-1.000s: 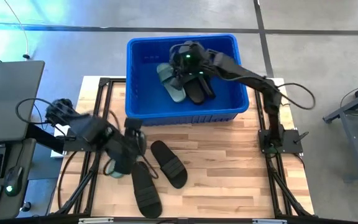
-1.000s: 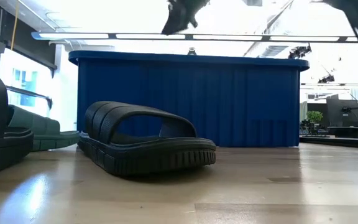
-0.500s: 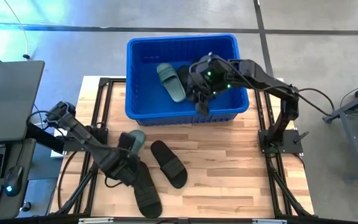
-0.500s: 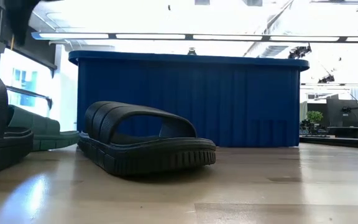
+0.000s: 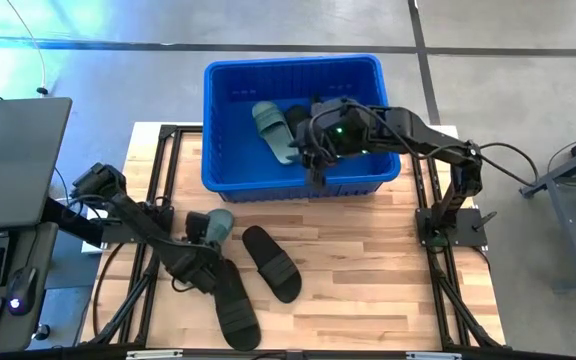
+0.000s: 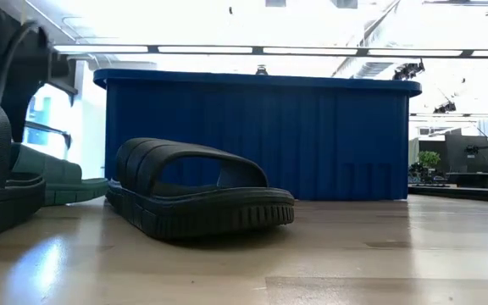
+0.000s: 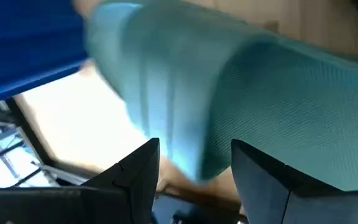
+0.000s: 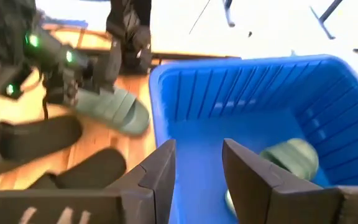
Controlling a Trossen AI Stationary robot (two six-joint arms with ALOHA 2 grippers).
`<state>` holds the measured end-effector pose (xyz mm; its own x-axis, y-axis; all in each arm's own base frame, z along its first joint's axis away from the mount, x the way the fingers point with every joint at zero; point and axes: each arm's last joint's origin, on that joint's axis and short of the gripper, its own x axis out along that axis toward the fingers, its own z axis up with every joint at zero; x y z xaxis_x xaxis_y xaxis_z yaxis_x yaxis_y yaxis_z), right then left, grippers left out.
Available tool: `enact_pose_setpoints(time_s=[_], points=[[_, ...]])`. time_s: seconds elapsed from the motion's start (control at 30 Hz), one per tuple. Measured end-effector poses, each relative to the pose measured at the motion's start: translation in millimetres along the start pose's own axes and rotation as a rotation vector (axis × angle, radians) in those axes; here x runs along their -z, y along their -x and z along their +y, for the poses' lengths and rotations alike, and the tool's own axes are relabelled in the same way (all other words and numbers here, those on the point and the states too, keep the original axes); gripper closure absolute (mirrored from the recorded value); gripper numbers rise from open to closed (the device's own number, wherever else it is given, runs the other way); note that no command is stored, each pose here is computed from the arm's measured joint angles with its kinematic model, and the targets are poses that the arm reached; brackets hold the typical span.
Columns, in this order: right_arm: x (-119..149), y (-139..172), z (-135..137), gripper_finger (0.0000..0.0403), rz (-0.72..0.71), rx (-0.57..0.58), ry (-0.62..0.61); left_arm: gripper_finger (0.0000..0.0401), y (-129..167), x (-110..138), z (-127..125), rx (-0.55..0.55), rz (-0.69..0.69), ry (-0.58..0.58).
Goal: Pick and place slides into bin
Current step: Put the green slide into the blue bin
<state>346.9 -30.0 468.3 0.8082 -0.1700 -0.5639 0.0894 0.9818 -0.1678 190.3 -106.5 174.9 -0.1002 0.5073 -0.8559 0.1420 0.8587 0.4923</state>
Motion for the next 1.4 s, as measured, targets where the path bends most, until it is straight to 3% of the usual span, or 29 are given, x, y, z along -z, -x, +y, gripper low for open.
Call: enact_pose_setpoints(time_s=[0.2,0.3,0.43,0.53,0.7,0.9,1.0,1.1,1.17,1.27,1.4], points=[[-8.8,0.4,-1.3,0.0281,-0.09,0.017,-0.01,0.0219,-32.5,7.4,-0.1,-0.044,0.018,0.048],[-9.8,0.5,-1.5,0.0281,-0.101,0.018,-0.012,0.024,-43.4,8.9,1.4,-0.057,0.016,0.074],[-9.6,0.5,-1.6,0.0281,-0.098,0.018,-0.012,0.0316,-42.9,3.9,2.4,-0.037,-0.01,0.103],[-9.5,0.5,-1.6,0.0281,-0.098,0.017,-0.011,0.0384,-30.9,-4.6,3.1,0.045,-0.015,0.127],[-9.2,0.4,-1.5,0.0281,-0.095,0.017,-0.015,0.0392,10.7,-19.0,12.8,0.147,-0.016,0.175],[-9.1,0.4,-1.4,0.0281,-0.094,0.014,-0.015,0.0396,85.7,-21.0,49.2,0.136,-0.019,0.266],[-7.5,0.3,-1.2,0.0281,-0.077,0.011,-0.039,0.0396,126.4,-26.3,66.5,0.23,-0.182,0.346],[-3.3,0.0,-0.6,0.0281,-0.034,0.006,-0.056,0.0398,166.5,-22.6,88.4,0.236,-0.357,0.388],[0.9,0.0,-0.1,0.0281,0.009,0.001,-0.069,0.0398,187.1,-20.8,102.9,0.171,-0.488,0.423],[8.2,0.5,2.3,0.0281,0.086,-0.013,-0.087,0.0399,210.0,-14.1,128.7,-0.028,-0.657,0.478],[15.9,1.2,9.2,0.0284,0.17,-0.033,-0.104,0.0399,221.1,-8.9,166.2,-0.227,-0.705,0.481]])
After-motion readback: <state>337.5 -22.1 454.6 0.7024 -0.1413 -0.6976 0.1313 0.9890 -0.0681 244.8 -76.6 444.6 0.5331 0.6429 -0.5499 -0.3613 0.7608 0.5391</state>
